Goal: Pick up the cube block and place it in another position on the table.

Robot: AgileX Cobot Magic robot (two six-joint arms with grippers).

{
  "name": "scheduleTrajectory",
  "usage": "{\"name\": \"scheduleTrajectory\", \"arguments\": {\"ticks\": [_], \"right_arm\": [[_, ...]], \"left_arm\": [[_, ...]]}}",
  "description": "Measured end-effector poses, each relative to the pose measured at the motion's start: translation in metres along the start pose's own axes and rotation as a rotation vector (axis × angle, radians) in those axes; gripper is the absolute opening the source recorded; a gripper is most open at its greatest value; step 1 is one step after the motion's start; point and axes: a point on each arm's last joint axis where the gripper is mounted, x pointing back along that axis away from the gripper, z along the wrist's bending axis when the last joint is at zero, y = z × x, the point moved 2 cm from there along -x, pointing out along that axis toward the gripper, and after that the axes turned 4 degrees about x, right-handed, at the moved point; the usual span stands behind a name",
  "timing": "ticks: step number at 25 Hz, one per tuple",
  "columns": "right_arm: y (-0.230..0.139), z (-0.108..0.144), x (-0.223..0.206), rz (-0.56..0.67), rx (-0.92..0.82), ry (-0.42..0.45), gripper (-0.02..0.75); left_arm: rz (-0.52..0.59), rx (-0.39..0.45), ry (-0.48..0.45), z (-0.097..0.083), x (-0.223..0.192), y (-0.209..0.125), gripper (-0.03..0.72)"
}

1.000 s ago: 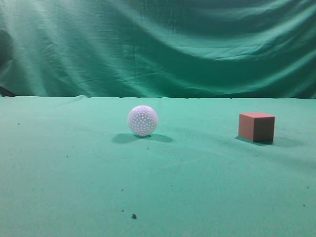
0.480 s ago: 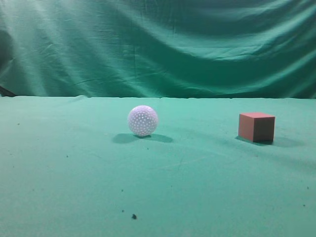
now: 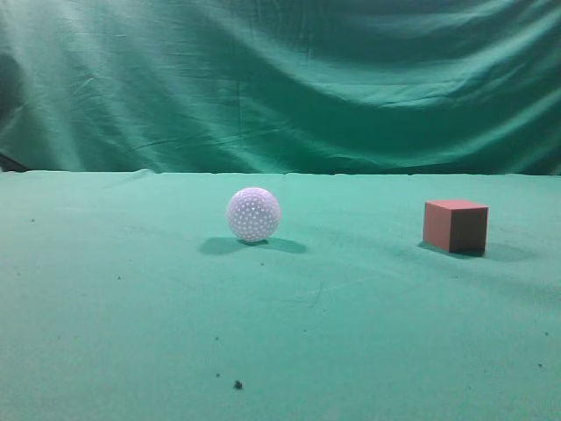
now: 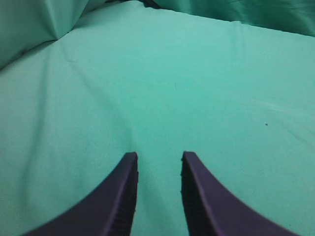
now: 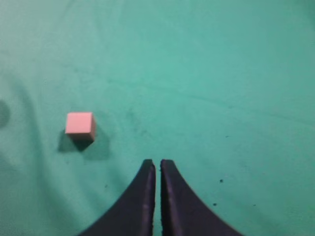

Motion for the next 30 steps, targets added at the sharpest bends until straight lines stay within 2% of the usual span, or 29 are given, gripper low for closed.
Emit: {"name": "scheduleTrajectory", "arguments": {"ticks": [5, 10, 14, 19, 21, 28, 29, 30], "right_arm": [[0.022, 0.031, -0.037, 0.177, 0.129, 0.149, 0.000], [0.031, 0.053, -0.081, 0.332, 0.192, 0.214, 0.000], [0.029, 0.060, -0.118, 0.449, 0.198, 0.226, 0.199], [0.033, 0.070, -0.149, 0.512, 0.141, 0.262, 0.515], [0.035, 0.072, -0.158, 0.509, 0.130, 0.265, 0.582], [0.030, 0.074, -0.186, 0.497, 0.103, 0.235, 0.568], [0.029, 0.074, -0.191, 0.497, 0.104, 0.232, 0.524], [0.028, 0.074, -0.195, 0.495, 0.105, 0.230, 0.518]], "left_arm": [[0.000, 0.000, 0.000, 0.000, 0.000, 0.000, 0.235], [0.000, 0.000, 0.000, 0.000, 0.000, 0.000, 0.235], [0.000, 0.000, 0.000, 0.000, 0.000, 0.000, 0.235], [0.000, 0.000, 0.000, 0.000, 0.000, 0.000, 0.235], [0.000, 0.000, 0.000, 0.000, 0.000, 0.000, 0.235], [0.000, 0.000, 0.000, 0.000, 0.000, 0.000, 0.235], [0.000, 0.000, 0.000, 0.000, 0.000, 0.000, 0.235], [0.000, 0.000, 0.000, 0.000, 0.000, 0.000, 0.235]]}}
